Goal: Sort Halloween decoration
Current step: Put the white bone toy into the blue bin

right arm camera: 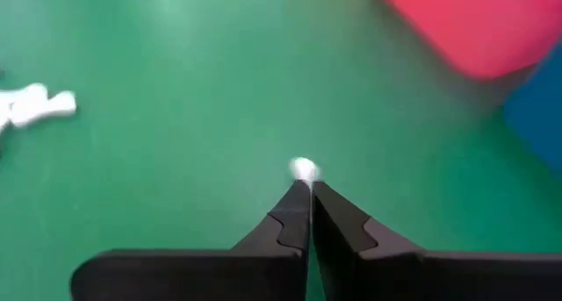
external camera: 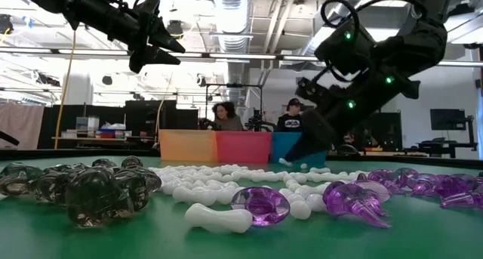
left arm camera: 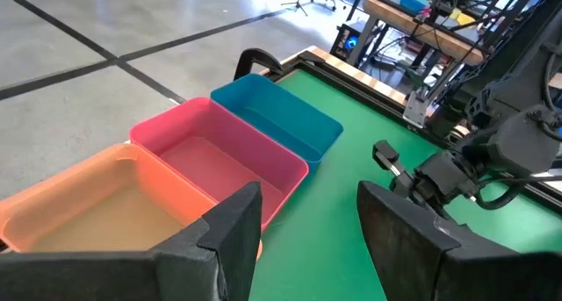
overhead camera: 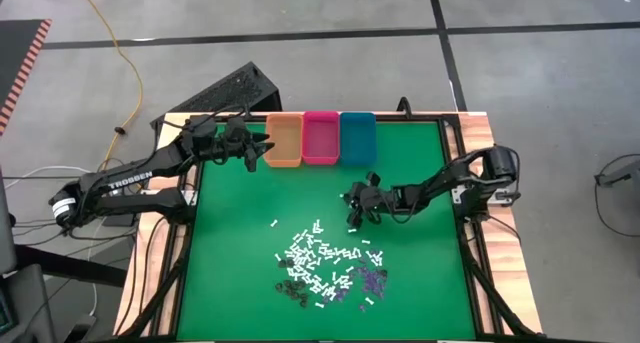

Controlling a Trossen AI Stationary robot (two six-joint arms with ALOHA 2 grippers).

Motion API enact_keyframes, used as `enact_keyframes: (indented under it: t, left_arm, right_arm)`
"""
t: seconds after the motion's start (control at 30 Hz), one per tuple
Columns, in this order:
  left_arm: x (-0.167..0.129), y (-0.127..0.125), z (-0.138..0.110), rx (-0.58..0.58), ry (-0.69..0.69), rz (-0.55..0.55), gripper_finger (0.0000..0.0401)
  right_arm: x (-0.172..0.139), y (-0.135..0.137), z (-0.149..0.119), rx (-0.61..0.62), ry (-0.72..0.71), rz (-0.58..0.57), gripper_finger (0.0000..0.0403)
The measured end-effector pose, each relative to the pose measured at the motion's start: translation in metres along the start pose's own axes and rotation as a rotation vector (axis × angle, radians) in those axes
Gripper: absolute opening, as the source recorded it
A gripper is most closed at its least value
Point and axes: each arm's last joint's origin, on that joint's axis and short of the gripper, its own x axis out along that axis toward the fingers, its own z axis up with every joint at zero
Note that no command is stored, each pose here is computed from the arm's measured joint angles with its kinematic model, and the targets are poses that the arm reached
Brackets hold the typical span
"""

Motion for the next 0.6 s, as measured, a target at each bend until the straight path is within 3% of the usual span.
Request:
enact_keyframes:
  t: [0.27,0.37,0.47,0.6]
  left_arm:
    - [0.000,0.000,0.000,0.000,0.001,-0.002,0.0178]
    - [0.000,0.000,0.000,0.000,0.003,-0.008,0.0178]
    - [0.000,0.000,0.000,0.004,0.005,-0.014,0.0178]
    - [0.000,0.000,0.000,0.009,0.008,-0.014,0.0178]
  right_arm:
    - [-0.021,-0.025,0.039,0.008,-0.150,-0.040,0.0025]
    - [-0.031,-0.032,0.046,-0.024,-0.138,-0.027,0.0028]
    - [-0.034,-0.032,0.045,-0.083,-0.099,0.108,0.0057]
    - [-0.027,-0.035,0.044,-0.066,-0.042,0.315,0.0115]
